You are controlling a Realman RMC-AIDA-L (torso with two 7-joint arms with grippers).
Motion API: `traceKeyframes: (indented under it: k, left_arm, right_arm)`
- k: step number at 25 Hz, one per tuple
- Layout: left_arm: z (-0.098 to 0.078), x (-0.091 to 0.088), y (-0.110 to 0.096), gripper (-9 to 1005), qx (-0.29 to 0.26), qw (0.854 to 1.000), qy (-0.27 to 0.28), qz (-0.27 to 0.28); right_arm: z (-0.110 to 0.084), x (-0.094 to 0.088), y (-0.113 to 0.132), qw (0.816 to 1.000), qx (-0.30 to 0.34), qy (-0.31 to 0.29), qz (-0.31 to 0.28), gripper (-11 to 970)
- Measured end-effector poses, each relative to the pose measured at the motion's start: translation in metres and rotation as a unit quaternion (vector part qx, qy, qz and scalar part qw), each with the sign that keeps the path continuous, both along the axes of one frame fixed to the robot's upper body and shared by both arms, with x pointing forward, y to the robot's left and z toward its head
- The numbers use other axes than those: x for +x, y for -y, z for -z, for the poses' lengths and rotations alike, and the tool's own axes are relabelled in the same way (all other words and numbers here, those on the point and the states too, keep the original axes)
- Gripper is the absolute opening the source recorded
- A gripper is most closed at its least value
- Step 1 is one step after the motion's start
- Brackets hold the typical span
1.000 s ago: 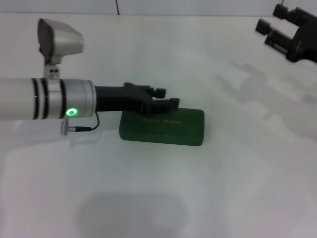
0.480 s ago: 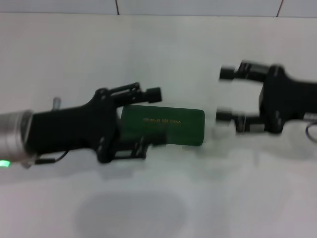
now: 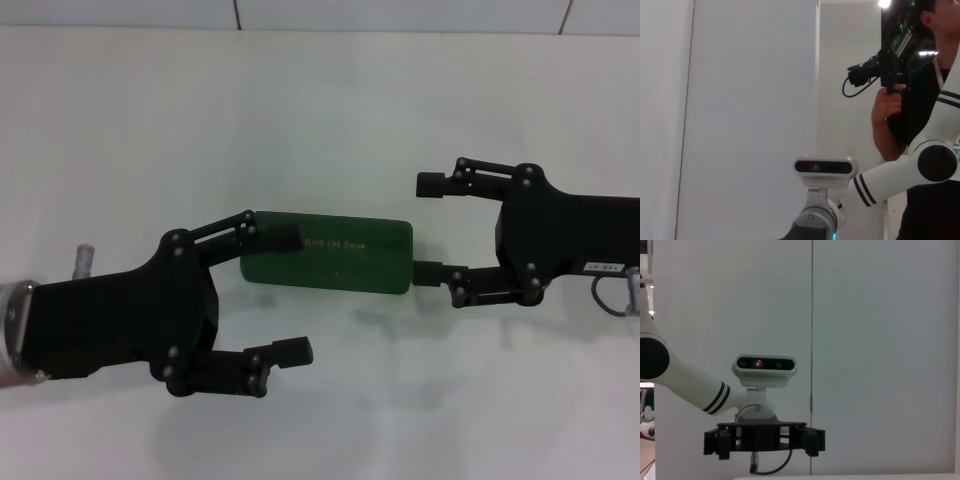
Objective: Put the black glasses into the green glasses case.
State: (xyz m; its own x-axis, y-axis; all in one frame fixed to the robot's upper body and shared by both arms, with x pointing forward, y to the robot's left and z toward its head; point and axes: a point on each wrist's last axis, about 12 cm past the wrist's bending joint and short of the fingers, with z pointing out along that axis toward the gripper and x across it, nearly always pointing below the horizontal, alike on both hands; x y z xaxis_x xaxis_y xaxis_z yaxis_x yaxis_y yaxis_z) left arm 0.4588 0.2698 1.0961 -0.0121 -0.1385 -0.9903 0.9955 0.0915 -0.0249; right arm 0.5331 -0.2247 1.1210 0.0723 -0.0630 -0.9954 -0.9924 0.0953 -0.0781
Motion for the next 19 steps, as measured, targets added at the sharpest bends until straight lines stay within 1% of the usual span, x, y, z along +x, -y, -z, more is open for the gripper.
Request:
traceKeyframes:
  k: [1, 9, 19]
  left_arm:
    - [0.0003, -0.0003, -0.0004, 895, 0.001, 1.000, -0.001, 0.000]
    - [0.0027, -0.0033, -0.0039, 895, 0.004, 1.000, -0.008, -0.004]
    - [0.0038, -0.0037, -0.0039, 895, 0.005, 1.000, -0.008, -0.007]
  right_arm:
    - [0.0002, -0.0002, -0.0005, 1.000, 0.000, 0.001, -0.001, 814]
    - [0.0009, -0.0018, 0.0034, 1.000, 0.007, 0.017, 0.010, 812]
    - [0.0058, -0.0012, 0.0026, 1.000, 0.005, 0.020, 0.019, 810]
